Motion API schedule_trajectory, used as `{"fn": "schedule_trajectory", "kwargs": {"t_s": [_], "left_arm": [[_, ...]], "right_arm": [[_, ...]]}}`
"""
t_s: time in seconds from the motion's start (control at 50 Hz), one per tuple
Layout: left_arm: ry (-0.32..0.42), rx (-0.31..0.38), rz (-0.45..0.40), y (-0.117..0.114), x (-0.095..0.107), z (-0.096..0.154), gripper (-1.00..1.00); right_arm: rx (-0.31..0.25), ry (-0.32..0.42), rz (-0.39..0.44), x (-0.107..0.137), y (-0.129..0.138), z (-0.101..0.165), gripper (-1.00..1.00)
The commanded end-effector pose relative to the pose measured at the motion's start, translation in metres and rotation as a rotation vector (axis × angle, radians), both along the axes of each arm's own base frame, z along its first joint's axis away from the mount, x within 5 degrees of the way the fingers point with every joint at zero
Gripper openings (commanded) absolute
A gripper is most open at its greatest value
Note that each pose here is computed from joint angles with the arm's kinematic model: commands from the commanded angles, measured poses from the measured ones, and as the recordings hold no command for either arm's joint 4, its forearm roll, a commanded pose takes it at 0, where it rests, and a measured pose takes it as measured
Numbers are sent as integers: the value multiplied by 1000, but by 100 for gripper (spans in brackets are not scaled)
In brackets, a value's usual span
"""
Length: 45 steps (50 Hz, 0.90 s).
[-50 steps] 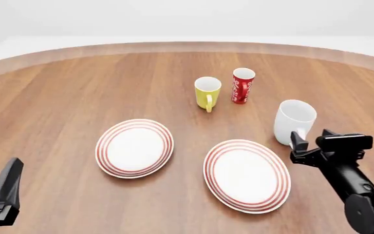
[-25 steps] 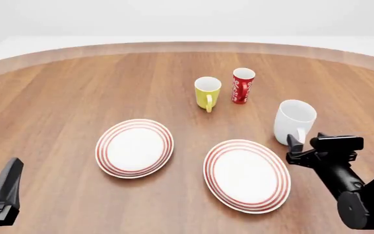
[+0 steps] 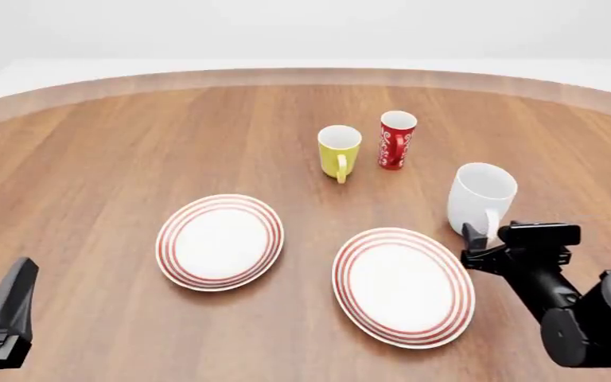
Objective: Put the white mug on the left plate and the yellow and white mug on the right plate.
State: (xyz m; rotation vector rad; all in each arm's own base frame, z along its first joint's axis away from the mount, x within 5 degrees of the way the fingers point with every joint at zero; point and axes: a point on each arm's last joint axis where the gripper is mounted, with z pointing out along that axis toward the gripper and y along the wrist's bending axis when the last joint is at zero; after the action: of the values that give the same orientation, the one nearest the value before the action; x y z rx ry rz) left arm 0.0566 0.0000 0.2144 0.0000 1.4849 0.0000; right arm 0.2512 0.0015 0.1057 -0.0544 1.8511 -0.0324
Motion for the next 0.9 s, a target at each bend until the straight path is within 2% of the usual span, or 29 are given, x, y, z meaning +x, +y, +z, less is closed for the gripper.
{"fn": "schedule_trajectory", "kwargs": {"t_s": [0.02,0.24,0.26,0.58,0.66,0.74,0.78,0.9], "left_arm": [[0,0,0,0,0,0,100],[0,0,0,0,0,0,100],[0,0,0,0,0,0,100],[0,0,0,0,0,0,100],[0,0,0,0,0,0,100],[0,0,0,0,0,0,100],[0,0,0,0,0,0,100],[0,0,0,0,0,0,100]], "right_arm": [[6,15,-2,5,0,-6,100],[29,40,3,7,3,-14,100],[32,44,3,7,3,-16,-100],[38,20,13,1,6,-6,-100],[32,-13,27,-4,9,6,-100],[32,-13,27,-4,9,6,-100],[26,-48,34,-11,10,20,-100],[22,-67,45,-15,12,29,-100]]}}
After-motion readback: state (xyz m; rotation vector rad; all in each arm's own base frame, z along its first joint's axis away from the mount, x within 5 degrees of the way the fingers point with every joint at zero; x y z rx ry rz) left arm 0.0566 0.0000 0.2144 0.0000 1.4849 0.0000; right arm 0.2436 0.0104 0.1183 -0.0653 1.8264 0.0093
